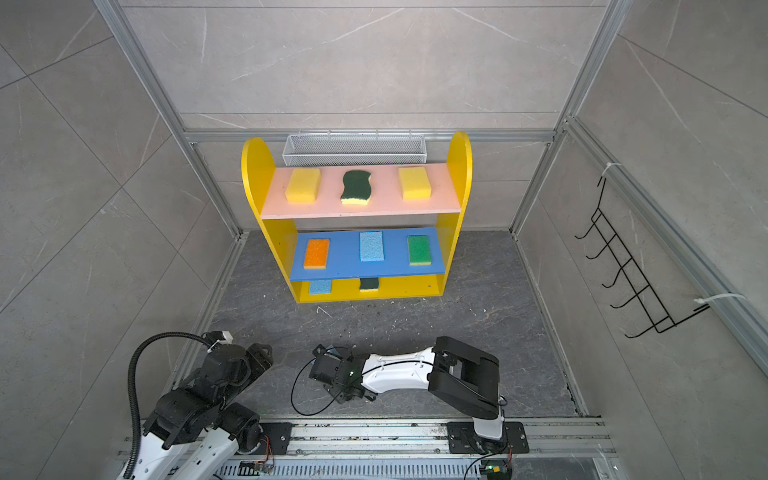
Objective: Place and organize the cleaning sponges onto the shelf
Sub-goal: 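Lift the light-blue sponge with the right gripper and carry it toward the shelf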
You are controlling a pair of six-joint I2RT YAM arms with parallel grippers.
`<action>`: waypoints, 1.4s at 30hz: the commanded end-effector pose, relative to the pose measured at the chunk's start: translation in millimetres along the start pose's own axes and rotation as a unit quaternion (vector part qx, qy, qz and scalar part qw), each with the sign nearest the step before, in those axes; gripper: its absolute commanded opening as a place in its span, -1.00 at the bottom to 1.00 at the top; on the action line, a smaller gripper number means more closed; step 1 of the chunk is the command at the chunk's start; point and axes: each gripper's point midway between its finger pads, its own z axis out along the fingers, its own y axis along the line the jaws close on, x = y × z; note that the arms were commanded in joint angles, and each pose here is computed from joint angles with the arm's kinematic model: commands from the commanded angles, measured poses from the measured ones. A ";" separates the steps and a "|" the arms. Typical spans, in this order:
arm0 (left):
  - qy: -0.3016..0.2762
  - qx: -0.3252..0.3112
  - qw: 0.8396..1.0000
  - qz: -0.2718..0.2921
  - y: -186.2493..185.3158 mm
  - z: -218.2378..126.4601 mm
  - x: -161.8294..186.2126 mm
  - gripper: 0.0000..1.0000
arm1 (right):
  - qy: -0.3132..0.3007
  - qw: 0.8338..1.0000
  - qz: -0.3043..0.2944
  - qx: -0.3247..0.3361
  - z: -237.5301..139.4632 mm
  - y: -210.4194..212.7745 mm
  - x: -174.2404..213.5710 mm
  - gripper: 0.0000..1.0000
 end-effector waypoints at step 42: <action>0.021 0.029 0.999 0.041 -30.7 15.0 0.1 0.39 | -0.085 0.964 0.207 0.142 -73.8 -149.0 30.3 0.25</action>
